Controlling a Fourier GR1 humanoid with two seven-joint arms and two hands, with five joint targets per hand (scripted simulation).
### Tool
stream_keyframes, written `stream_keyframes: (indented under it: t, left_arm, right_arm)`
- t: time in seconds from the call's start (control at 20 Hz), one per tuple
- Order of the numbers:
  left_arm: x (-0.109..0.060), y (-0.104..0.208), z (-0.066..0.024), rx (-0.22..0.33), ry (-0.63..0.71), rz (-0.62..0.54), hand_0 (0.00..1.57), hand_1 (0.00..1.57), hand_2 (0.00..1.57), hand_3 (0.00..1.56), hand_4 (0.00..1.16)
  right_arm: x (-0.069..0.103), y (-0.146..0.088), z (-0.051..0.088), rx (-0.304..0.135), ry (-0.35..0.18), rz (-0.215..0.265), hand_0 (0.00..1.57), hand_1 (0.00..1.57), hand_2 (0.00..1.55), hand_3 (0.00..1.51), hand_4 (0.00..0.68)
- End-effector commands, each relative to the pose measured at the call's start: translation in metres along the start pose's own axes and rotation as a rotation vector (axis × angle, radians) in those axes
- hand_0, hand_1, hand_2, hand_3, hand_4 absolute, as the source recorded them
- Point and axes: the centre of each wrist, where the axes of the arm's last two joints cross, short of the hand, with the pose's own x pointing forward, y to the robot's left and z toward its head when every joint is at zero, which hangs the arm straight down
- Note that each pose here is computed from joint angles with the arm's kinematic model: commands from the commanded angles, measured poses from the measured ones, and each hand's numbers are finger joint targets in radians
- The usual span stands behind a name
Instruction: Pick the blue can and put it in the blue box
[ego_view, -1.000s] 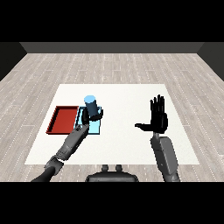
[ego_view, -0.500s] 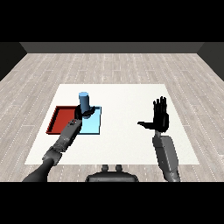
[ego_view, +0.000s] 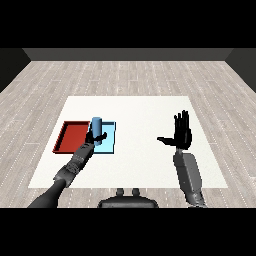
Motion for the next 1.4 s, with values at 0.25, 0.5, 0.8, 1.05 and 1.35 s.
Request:
stream_keyframes:
  t: [0.25, 0.5, 0.8, 1.05, 1.35]
  left_arm:
    - [-0.05, 0.019, 0.0023, -0.085, 0.152, -0.075, 0.98, 0.98, 0.94, 0.0, 0.53]
    - [-0.022, 0.008, -0.0003, -0.002, 0.068, -0.213, 0.0, 0.0, 0.0, 0.0, 0.0]
    - [-0.012, 0.002, 0.001, 0.143, -0.046, -0.02, 0.0, 0.0, 0.0, 0.0, 0.0]
    - [0.012, 0.019, -0.0082, 0.21, -0.292, 0.128, 0.0, 0.0, 0.0, 0.0, 0.0]
    - [0.061, -0.016, 0.0145, -0.038, -0.68, 0.418, 0.0, 0.0, 0.0, 0.0, 0.0]
  right_arm:
    - [-0.008, -0.006, 0.004, 0.027, 0.0, -0.014, 0.0, 0.0, 0.0, 0.0, 0.0]
    - [-0.003, 0.005, 0.003, 0.023, -0.005, -0.019, 0.0, 0.0, 0.0, 0.0, 0.0]
    - [-0.005, 0.001, -0.01, 0.033, -0.015, -0.071, 0.0, 0.0, 0.0, 0.0, 0.0]
    - [-0.01, 0.003, 0.007, 0.042, -0.042, -0.099, 0.0, 0.0, 0.0, 0.0, 0.0]
    - [-0.007, 0.001, 0.018, 0.072, -0.016, -0.073, 0.0, 0.0, 0.0, 0.0, 0.0]
